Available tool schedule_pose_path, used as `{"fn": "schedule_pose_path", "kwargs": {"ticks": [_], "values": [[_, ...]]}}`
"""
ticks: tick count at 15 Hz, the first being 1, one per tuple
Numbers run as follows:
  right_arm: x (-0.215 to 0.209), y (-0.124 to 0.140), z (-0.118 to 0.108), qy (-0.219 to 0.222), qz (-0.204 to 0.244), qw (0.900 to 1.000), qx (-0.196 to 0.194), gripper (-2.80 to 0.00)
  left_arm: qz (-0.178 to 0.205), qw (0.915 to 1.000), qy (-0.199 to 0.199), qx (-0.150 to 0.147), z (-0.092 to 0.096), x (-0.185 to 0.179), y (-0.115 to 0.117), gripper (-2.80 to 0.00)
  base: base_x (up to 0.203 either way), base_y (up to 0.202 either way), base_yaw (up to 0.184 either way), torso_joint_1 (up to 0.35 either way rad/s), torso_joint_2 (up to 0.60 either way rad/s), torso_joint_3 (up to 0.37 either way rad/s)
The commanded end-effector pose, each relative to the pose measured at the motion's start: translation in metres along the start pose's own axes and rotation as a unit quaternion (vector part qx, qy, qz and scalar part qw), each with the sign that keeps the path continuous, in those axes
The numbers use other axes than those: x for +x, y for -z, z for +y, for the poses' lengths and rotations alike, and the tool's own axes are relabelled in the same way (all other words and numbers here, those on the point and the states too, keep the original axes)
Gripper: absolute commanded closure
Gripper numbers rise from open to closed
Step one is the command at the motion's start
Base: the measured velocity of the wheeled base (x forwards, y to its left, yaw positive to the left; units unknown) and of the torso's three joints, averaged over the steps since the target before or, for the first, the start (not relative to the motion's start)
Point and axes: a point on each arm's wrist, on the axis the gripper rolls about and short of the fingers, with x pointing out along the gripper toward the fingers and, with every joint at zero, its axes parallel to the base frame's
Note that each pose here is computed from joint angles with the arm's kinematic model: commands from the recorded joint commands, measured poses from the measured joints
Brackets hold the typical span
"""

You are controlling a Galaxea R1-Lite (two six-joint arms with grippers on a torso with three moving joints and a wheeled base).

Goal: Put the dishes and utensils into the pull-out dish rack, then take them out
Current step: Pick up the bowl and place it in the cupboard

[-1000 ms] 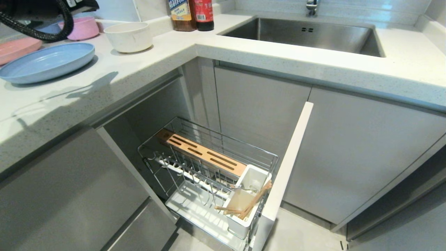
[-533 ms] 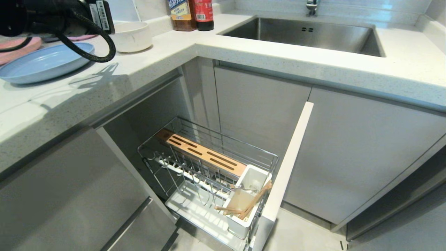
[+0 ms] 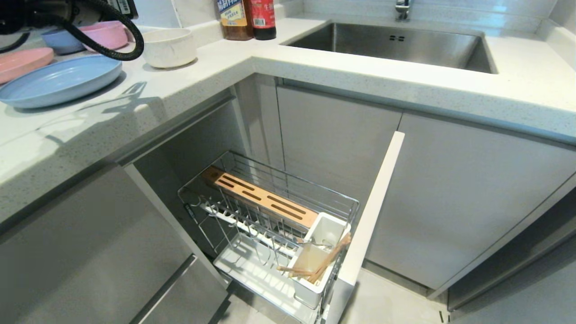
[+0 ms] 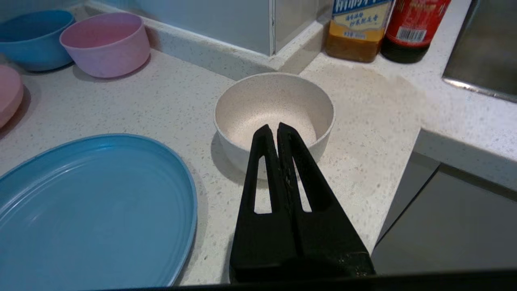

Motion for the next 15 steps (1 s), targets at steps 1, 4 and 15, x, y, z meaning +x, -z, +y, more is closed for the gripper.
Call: {"fn": "schedule_pose_path", "kwargs": {"ticks": [1,4,15], "values": [[0.000,0.000,0.000,0.000,0.001,1.000,0.000,0.00,-0.004,1.0000,0.001,-0.001,-0.006,0.008,0.004,0.00,0.000,0.000,0.000,0.000,0.00,0.000],[0.000,0.000,0.000,0.000,0.001,1.000,0.000,0.00,-0.025,0.9997,-0.001,0.003,-0.017,0.029,0.015,0.00,0.000,0.000,0.000,0.000,0.00,0.000],[0.000,0.000,0.000,0.000,0.001,1.000,0.000,0.00,-0.082,0.9965,-0.013,0.013,-0.021,0.054,0.022,-2.80,0.000,0.000,0.000,0.000,0.00,0.000]]}}
